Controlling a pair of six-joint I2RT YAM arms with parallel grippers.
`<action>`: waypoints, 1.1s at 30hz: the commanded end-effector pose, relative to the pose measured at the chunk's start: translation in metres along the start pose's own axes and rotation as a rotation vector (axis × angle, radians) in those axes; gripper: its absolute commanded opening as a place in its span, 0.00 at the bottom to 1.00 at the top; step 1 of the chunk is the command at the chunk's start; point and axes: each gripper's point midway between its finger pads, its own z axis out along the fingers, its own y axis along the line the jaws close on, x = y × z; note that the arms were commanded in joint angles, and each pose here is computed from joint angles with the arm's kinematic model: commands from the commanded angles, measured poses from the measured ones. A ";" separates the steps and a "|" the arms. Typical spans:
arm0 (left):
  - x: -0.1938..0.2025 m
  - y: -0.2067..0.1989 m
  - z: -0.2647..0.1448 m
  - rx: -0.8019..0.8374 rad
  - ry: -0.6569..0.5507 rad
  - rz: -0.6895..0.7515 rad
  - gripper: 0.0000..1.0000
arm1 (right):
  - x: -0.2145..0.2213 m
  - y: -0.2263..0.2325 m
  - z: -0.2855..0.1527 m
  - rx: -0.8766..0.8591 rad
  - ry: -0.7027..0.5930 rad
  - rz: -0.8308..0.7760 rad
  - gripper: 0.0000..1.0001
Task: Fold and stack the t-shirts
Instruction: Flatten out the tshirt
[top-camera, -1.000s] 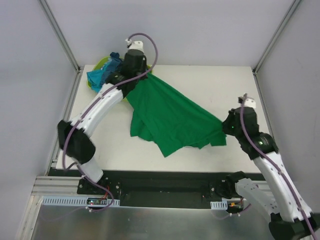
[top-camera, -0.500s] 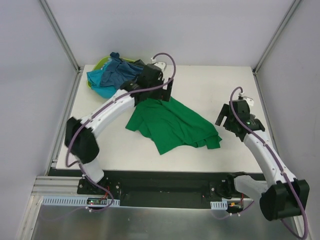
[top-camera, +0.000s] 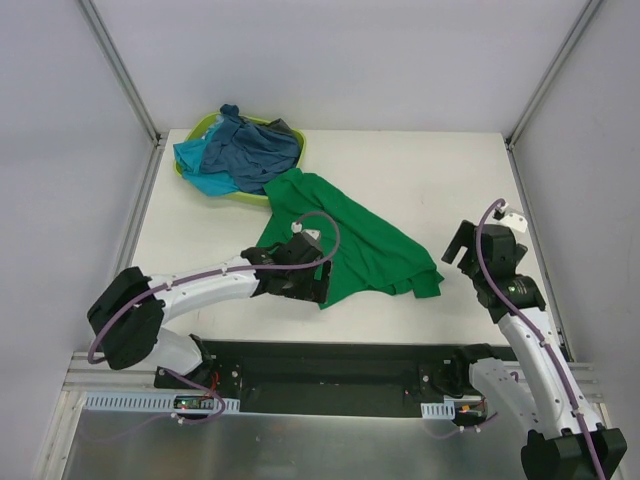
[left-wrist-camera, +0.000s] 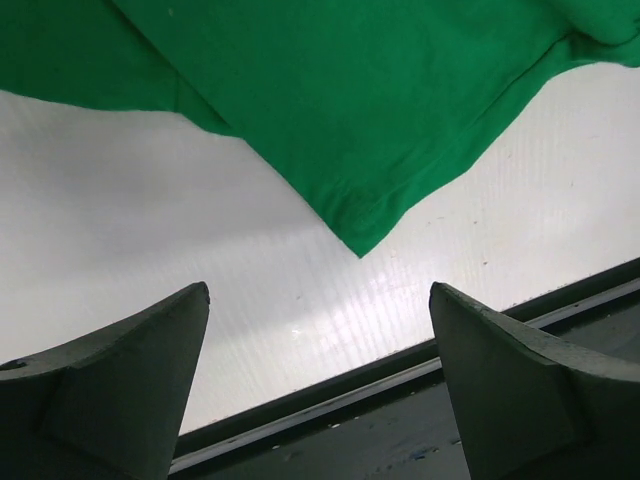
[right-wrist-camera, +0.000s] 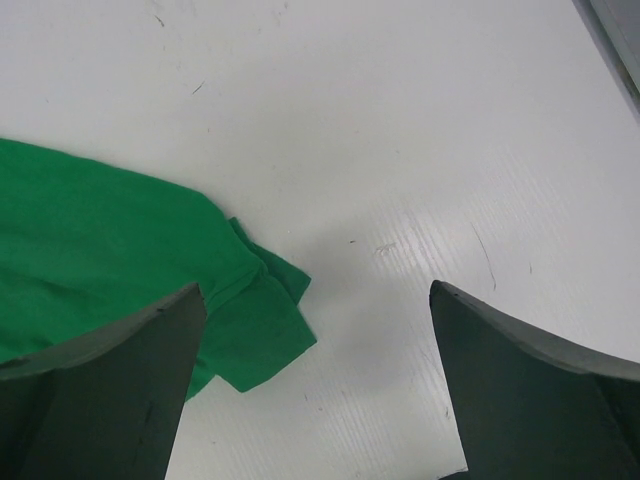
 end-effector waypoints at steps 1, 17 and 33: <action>-0.004 -0.022 0.013 0.024 -0.022 -0.107 0.87 | -0.011 0.000 0.002 0.000 -0.047 -0.002 0.96; 0.019 -0.024 0.057 -0.062 0.095 -0.070 0.58 | -0.004 -0.002 0.010 0.037 0.003 -0.037 0.96; 0.033 -0.010 0.063 -0.301 0.124 0.027 0.00 | -0.005 -0.005 0.010 0.049 -0.002 -0.039 0.96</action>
